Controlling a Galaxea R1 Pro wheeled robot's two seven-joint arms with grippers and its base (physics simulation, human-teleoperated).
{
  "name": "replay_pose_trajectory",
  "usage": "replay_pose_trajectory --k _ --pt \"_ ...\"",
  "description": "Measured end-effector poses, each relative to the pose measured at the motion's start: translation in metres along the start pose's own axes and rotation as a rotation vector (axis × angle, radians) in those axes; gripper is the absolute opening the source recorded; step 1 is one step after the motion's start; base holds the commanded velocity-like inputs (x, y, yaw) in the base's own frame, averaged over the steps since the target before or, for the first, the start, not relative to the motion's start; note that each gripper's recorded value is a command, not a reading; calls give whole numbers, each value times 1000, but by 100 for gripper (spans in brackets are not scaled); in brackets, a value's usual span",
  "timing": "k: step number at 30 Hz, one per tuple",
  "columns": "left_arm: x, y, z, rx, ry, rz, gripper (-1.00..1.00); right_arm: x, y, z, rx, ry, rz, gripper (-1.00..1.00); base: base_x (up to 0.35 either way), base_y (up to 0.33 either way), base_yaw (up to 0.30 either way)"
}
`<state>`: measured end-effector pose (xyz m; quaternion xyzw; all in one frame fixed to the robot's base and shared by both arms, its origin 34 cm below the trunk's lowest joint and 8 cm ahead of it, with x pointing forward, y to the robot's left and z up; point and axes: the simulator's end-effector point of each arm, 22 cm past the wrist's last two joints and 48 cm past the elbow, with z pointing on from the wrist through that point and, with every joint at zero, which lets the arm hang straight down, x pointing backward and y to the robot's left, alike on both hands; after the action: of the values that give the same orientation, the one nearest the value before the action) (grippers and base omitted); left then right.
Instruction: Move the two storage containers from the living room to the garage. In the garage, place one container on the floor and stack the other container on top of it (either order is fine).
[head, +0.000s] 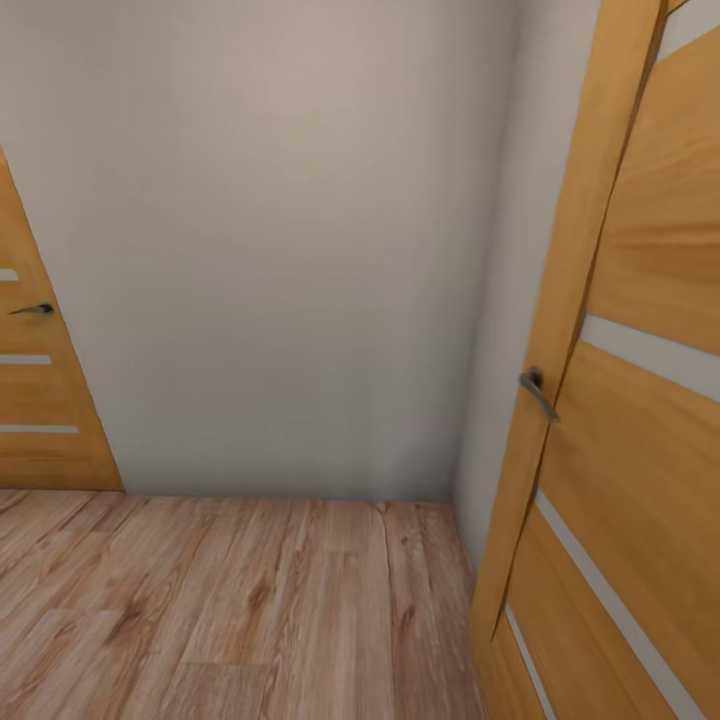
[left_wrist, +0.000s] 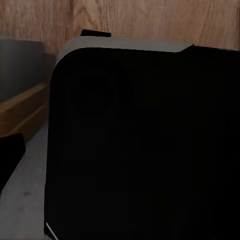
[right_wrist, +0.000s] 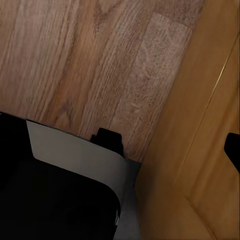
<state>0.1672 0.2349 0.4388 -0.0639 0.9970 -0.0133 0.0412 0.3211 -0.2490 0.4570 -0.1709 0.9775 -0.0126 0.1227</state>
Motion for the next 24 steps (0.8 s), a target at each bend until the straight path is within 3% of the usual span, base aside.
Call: replay_pose_trajectory --k 8,17,24 --pt "0 0 0 0 0 1 100 0 0 0 0 0 -1 100 322 0 2" --pt "0 0 0 0 0 0 100 0 -1 0 1 0 0 100 322 0 204" --pt "0 0 0 0 0 1 100 0 -1 0 1 0 0 100 265 0 39"
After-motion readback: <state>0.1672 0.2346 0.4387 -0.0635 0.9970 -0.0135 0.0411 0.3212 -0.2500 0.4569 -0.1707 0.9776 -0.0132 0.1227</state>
